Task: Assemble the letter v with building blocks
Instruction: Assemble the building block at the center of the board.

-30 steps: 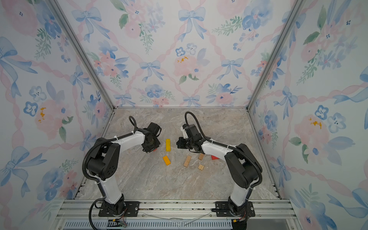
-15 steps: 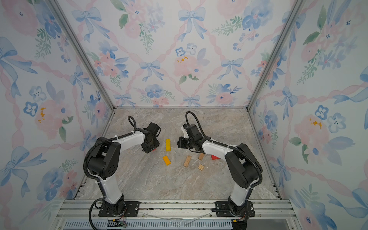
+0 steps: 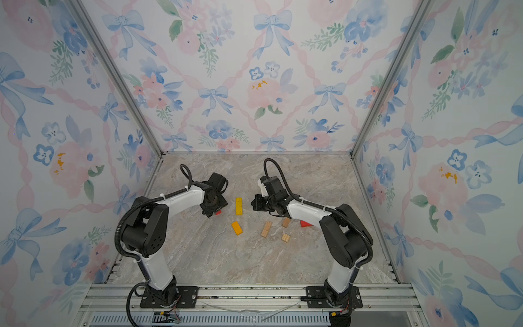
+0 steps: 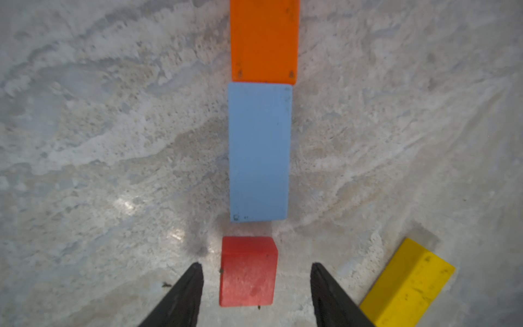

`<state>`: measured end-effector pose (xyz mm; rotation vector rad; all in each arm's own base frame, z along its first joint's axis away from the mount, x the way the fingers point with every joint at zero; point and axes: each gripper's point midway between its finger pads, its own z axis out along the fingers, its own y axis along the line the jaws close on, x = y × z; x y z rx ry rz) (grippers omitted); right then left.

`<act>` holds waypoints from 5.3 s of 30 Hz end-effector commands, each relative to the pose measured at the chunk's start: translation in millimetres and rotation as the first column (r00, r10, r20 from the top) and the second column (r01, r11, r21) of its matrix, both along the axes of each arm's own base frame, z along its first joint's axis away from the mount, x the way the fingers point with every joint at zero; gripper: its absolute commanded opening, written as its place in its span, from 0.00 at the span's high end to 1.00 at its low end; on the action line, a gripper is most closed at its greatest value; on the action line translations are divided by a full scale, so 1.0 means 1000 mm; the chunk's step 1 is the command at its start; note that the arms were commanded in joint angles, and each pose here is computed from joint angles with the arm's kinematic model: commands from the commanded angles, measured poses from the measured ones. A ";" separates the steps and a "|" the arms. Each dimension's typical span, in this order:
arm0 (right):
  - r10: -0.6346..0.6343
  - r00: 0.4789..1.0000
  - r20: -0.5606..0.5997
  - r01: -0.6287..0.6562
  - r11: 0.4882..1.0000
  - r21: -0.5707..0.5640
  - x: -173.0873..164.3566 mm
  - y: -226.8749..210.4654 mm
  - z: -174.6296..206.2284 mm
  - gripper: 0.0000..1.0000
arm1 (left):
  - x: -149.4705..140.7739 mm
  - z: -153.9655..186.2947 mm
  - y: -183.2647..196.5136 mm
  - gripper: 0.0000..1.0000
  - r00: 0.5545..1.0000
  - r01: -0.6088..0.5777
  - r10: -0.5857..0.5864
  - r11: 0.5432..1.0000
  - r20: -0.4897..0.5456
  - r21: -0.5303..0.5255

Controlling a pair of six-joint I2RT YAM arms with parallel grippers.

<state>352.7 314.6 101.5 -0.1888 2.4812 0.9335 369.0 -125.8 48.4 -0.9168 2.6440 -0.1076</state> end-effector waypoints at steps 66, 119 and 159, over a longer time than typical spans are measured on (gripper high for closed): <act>0.166 0.951 -0.260 -0.178 0.984 -0.027 -0.017 0.150 -0.099 1.00 | -0.065 -0.031 0.058 0.80 0.987 0.096 -0.056 0.957 0.152 -0.272; 0.125 0.948 -0.291 -0.132 0.991 -0.004 -0.011 0.142 -0.107 1.00 | -0.043 -0.068 0.041 0.90 0.993 0.089 -0.051 0.915 0.106 -0.393; 0.106 0.950 -0.292 -0.114 0.993 -0.010 -0.005 0.139 -0.114 1.00 | -0.052 -0.076 0.047 0.91 0.996 0.079 -0.063 0.929 0.056 -0.360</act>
